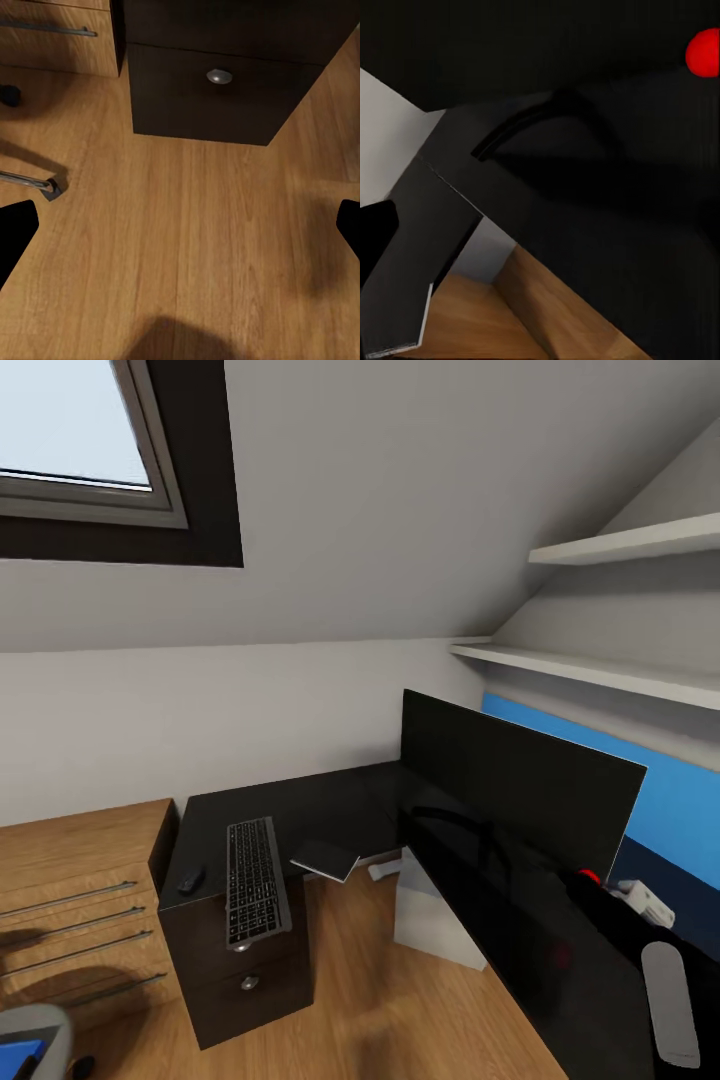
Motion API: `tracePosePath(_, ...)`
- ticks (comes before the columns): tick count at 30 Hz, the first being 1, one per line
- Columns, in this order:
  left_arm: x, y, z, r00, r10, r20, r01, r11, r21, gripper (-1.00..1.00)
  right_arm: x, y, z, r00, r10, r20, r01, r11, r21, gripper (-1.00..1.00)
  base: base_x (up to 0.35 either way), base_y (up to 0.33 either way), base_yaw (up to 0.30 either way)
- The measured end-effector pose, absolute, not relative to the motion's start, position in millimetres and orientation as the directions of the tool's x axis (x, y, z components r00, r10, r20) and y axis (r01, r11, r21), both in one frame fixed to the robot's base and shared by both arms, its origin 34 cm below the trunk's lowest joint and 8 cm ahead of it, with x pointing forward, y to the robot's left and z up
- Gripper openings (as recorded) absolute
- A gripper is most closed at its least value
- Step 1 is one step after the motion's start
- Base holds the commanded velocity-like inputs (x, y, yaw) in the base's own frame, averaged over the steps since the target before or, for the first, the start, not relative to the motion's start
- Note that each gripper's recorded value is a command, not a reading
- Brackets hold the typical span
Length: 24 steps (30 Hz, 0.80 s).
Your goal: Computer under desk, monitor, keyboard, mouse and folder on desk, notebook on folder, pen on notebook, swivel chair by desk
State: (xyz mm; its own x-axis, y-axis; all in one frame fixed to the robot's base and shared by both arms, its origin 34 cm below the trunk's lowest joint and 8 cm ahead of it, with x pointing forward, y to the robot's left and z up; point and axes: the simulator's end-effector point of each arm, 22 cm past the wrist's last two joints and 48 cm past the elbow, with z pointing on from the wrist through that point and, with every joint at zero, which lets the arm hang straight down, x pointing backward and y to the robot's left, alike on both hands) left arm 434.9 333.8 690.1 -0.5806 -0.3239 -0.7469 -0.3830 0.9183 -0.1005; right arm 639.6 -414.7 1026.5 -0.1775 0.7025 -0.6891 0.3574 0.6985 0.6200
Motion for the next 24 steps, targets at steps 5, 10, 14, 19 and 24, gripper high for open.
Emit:
tracePosePath(5, 435, 334, 690, -0.581, -0.324, -0.746, -0.383, 0.918, -0.1, 1.0, 632, -446, 1014, -0.158, 0.709, -0.687, 0.403, 0.681, 0.611, 1.0, 0.0, -0.001, 0.0)
tracePosePath(10, 434, 334, 690, -0.582, -0.324, -0.745, -0.383, 0.918, -0.1, 1.0, 628, -482, 1001, -0.143, 0.71, -0.689, 0.446, 0.668, 0.596, 1.0, 0.073, -0.086, 0.0)
tracePosePath(14, 434, 334, 689, -0.583, -0.324, -0.745, -0.383, 0.918, -0.1, 1.0, 626, -507, 998, -0.121, 0.727, -0.676, 0.459, 0.645, 0.611, 1.0, 0.181, -0.197, 0.0)
tracePosePath(19, 428, 333, 684, -0.594, -0.326, -0.735, -0.385, 0.918, -0.096, 1.0, 630, -550, 984, -0.057, 0.763, -0.644, 0.504, 0.579, 0.641, 1.0, 0.089, -0.12, 0.0)
tracePosePath(24, 425, 333, 682, -0.598, -0.327, -0.731, -0.386, 0.918, -0.094, 1.0, 639, -601, 977, 0.172, 0.733, -0.659, 0.566, 0.473, 0.675, 1.0, 0.01, -0.015, 0.0)
